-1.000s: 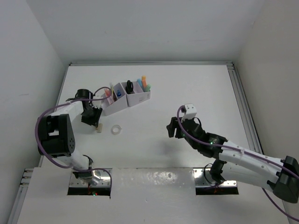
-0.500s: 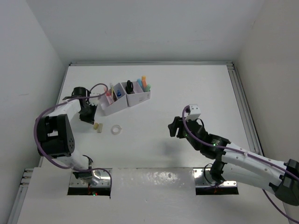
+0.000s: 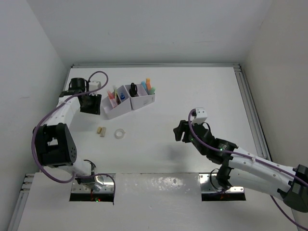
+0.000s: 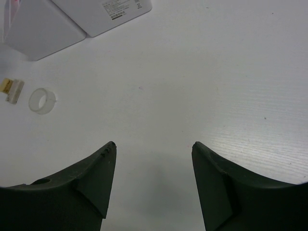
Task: Sort the stationery into containers
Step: Pick up the stationery from the center of the board.
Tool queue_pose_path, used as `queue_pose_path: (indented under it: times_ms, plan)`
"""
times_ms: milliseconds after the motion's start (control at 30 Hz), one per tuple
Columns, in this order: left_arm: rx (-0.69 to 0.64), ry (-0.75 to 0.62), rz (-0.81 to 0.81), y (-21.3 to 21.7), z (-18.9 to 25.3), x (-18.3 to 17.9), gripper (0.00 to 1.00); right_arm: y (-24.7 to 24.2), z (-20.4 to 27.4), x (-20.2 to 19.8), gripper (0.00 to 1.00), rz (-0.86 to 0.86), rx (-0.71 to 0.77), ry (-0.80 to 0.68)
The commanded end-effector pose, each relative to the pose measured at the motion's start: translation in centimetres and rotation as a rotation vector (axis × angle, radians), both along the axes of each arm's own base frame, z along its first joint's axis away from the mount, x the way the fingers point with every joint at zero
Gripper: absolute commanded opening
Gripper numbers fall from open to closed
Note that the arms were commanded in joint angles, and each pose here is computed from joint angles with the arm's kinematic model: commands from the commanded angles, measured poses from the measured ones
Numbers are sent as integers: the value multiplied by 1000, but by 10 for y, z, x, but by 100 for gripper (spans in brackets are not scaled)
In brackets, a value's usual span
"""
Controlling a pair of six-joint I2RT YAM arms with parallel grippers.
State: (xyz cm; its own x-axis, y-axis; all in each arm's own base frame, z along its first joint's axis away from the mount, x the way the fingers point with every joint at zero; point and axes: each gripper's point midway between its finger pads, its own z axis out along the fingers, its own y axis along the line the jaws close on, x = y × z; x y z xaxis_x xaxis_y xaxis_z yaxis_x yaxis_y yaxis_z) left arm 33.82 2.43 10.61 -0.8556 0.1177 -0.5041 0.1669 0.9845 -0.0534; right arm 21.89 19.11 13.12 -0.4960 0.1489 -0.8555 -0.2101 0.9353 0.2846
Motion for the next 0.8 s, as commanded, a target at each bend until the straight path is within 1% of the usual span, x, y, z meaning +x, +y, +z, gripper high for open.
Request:
queue_pose_path:
  times_ms: [0, 33, 67, 100, 167, 300, 500, 767]
  plan:
    - [128, 150, -48, 14, -38, -41, 48, -4, 6, 3, 63, -34, 28, -26]
    - [135, 138, -54, 15, -37, -38, 48, -5, 5, 3, 63, -36, 27, -24]
    - [142, 160, -57, 16, -47, -46, 50, -4, 5, 3, 63, -36, 33, -25]
    - [149, 152, -64, 16, -51, -45, 50, -4, 4, 3, 63, -36, 32, -24]
    - [155, 181, -64, 16, -63, -50, 50, -2, 3, 2, 63, -25, 27, -18]
    - [182, 195, -63, 18, -73, -47, 49, -1, 5, 2, 63, -17, 11, -9]
    - [150, 209, -83, 8, -85, -43, 48, -5, 3, 2, 63, -31, 14, -15]
    - [160, 250, -96, 3, -102, -52, 44, -10, 2, 0, 63, -44, 9, -15]
